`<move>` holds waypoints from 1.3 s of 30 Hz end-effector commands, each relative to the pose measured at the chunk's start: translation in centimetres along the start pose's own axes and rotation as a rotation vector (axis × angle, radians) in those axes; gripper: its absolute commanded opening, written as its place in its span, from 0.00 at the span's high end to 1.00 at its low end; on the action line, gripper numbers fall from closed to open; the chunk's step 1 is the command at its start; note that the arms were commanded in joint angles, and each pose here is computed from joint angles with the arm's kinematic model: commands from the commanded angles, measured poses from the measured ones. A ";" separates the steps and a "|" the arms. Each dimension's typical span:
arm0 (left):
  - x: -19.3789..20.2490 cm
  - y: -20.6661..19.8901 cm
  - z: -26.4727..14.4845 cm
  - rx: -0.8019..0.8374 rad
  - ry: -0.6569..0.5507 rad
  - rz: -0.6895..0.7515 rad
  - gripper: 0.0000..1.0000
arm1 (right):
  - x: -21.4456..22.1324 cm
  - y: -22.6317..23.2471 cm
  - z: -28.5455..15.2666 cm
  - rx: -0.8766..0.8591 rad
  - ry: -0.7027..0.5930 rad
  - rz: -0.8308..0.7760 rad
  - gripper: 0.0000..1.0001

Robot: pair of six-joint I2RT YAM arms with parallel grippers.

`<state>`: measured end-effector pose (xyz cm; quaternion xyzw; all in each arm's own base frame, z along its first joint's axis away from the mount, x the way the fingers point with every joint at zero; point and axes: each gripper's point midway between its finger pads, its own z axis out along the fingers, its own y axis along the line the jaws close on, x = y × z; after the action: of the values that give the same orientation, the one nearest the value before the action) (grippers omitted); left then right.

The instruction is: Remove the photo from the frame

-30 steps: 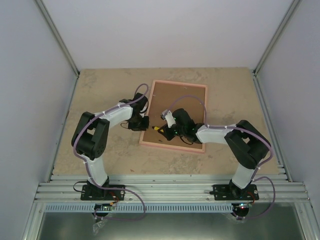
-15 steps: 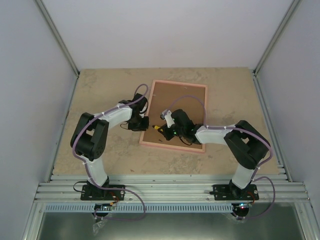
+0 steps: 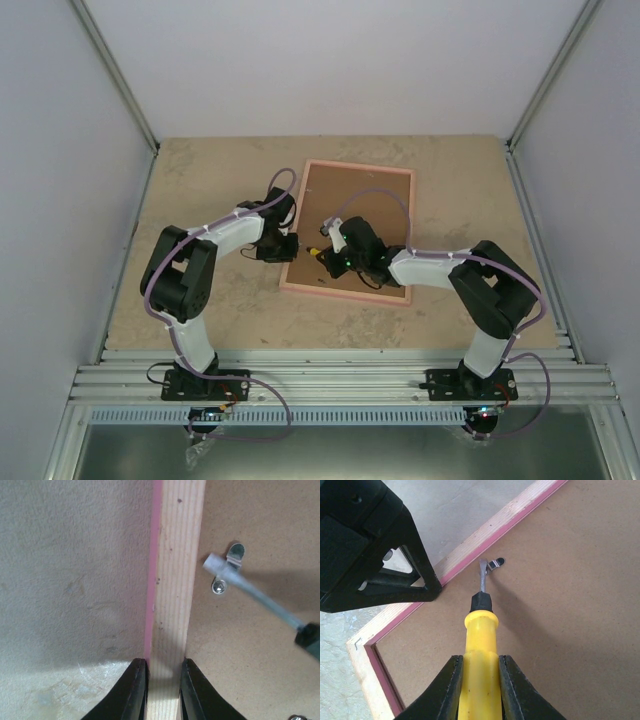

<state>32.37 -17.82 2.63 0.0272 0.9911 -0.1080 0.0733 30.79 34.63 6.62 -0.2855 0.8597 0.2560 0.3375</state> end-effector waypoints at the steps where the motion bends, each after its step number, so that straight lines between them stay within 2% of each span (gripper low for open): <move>1: 1.5 0.2 0.0 0.004 0.043 -0.059 0.92 | -0.3 -2.3 -0.5 0.117 0.004 0.016 1.00; 10: 1.4 0.2 -0.1 0.001 0.038 -0.076 0.92 | 0.4 -2.1 -1.0 0.130 0.049 -0.008 1.00; 17: 2.2 0.4 -0.5 0.000 0.053 -0.078 0.92 | -0.8 -1.8 -2.4 0.126 0.002 -0.012 1.00; 32: 8.3 0.1 -1.7 0.009 0.126 -0.045 0.90 | -3.1 -2.6 -5.1 0.160 -0.108 -0.011 1.00; 39: 10.6 -0.9 -2.8 0.044 0.142 -0.037 0.81 | -3.2 -3.0 -5.3 0.168 -0.119 -0.005 1.00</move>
<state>23.34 -16.93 2.63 0.0144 0.9948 -0.0994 0.0146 31.91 30.45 10.31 -0.2495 0.8656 0.1976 0.3865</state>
